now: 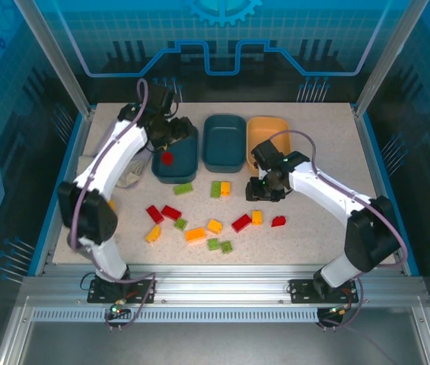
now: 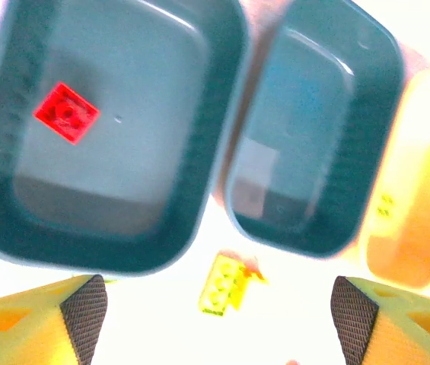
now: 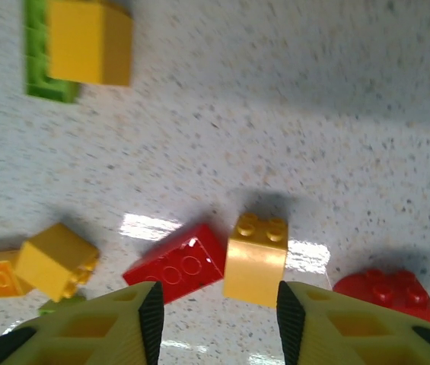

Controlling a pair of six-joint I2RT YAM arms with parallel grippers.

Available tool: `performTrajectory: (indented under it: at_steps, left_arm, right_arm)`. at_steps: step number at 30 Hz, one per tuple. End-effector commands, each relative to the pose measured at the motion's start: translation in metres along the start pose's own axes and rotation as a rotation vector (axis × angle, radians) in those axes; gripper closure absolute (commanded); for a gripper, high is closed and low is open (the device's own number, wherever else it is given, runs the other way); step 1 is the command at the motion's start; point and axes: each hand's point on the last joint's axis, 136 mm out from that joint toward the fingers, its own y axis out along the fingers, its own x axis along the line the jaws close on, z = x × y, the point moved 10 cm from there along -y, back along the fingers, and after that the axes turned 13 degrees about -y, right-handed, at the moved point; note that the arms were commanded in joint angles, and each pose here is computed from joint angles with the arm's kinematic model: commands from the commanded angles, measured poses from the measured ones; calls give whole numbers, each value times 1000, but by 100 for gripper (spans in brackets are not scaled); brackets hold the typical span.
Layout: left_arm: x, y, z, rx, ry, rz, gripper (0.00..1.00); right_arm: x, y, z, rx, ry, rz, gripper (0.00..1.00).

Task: Sort the legos into containers by color

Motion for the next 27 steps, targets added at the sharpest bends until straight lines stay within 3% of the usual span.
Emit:
performTrajectory:
  at_steps: [1,6,12,27]
  left_arm:
    - [13,2,36,91,71,50,19]
    - [50,-6,79,147,67,65,19]
    - [72,-18,106,169,76,98,19]
    - [77,-17,115,181,76,89,19]
  right_arm:
    - [-8,18,7,105,75,45,55]
    - [-12,36,9,192,118,76,52]
    - [-16,53,14,253,144,97,48]
    - [-13,76,19,320,189,72,48]
